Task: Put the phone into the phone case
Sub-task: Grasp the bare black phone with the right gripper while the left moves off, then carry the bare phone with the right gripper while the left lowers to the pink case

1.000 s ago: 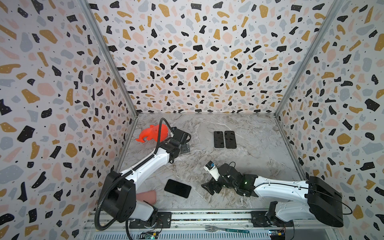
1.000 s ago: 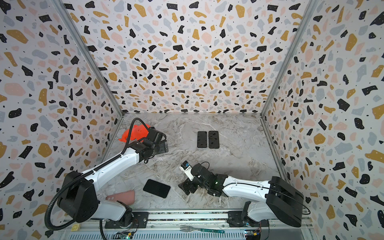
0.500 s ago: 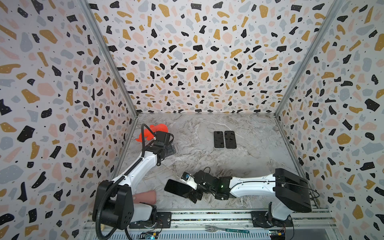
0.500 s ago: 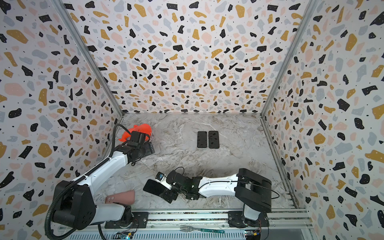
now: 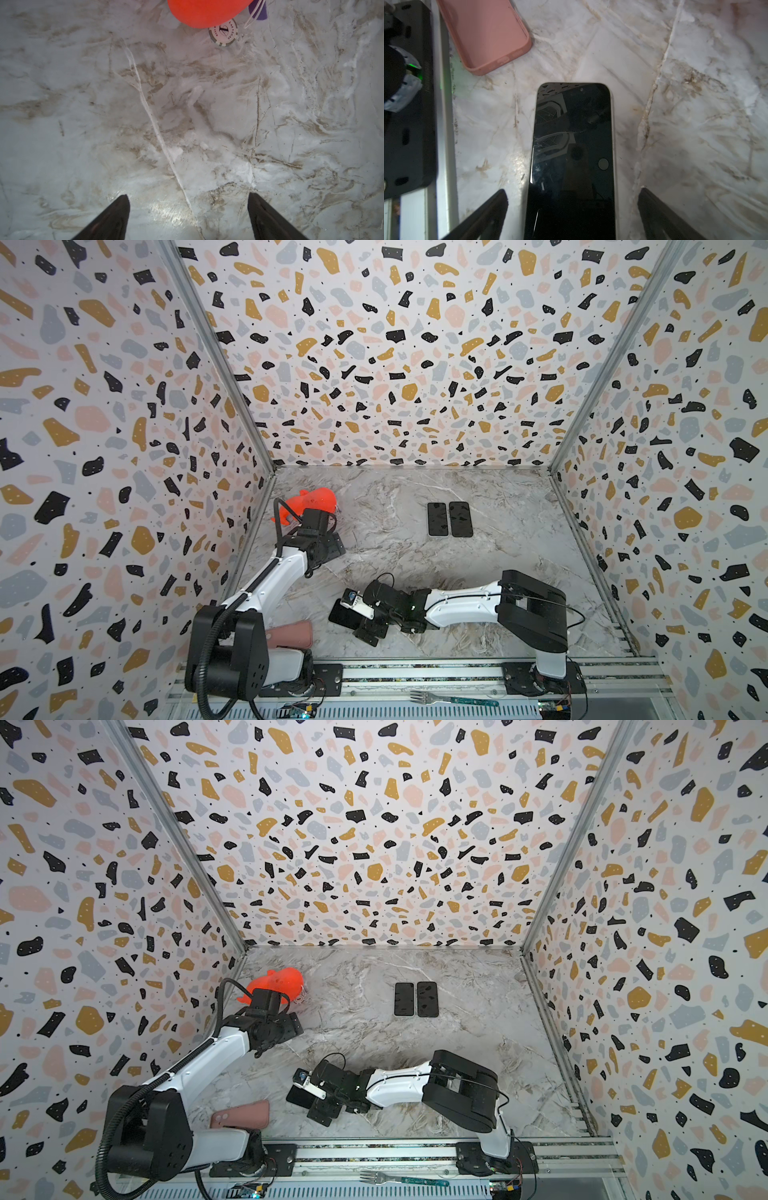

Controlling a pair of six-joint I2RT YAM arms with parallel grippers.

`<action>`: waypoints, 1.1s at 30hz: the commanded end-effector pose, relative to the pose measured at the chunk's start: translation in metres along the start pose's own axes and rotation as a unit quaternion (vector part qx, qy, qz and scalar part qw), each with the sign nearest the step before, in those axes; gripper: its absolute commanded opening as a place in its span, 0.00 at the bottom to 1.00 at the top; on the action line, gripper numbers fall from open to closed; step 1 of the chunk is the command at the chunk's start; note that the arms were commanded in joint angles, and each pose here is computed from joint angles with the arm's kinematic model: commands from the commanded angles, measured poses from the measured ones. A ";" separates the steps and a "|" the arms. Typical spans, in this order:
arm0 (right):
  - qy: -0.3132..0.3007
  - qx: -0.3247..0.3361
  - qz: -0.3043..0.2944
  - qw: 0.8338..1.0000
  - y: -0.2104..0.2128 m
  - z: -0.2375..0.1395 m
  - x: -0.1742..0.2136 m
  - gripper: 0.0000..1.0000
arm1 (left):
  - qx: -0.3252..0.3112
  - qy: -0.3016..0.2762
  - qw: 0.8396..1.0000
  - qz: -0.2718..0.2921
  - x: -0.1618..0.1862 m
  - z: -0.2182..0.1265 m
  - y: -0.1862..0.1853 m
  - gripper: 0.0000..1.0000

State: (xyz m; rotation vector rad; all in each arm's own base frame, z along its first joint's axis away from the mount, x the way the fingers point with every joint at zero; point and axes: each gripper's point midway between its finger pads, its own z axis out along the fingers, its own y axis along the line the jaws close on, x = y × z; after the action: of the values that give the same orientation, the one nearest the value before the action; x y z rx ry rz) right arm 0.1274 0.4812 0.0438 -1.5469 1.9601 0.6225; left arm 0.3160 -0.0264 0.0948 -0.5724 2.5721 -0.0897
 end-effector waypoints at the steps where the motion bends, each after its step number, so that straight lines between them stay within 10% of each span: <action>1: 0.008 -0.006 -0.009 1.000 0.003 0.000 -0.006 0.99 | 0.001 0.003 1.000 0.009 0.005 -0.002 0.004 0.90; 19: 0.122 0.013 0.036 0.992 -0.003 0.017 0.039 0.79 | 0.002 0.007 1.000 0.014 0.006 0.002 0.004 0.90; 33: 0.093 0.066 0.098 0.989 -0.025 -0.013 0.016 0.70 | 0.003 0.008 1.000 0.016 0.007 0.003 0.005 0.90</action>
State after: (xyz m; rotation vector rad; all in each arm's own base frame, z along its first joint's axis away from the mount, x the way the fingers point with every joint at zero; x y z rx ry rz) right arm 0.1407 0.4773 0.0306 -1.4606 2.1828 0.4805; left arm 0.3115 -0.0253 0.0891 -0.5467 2.5923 -0.0835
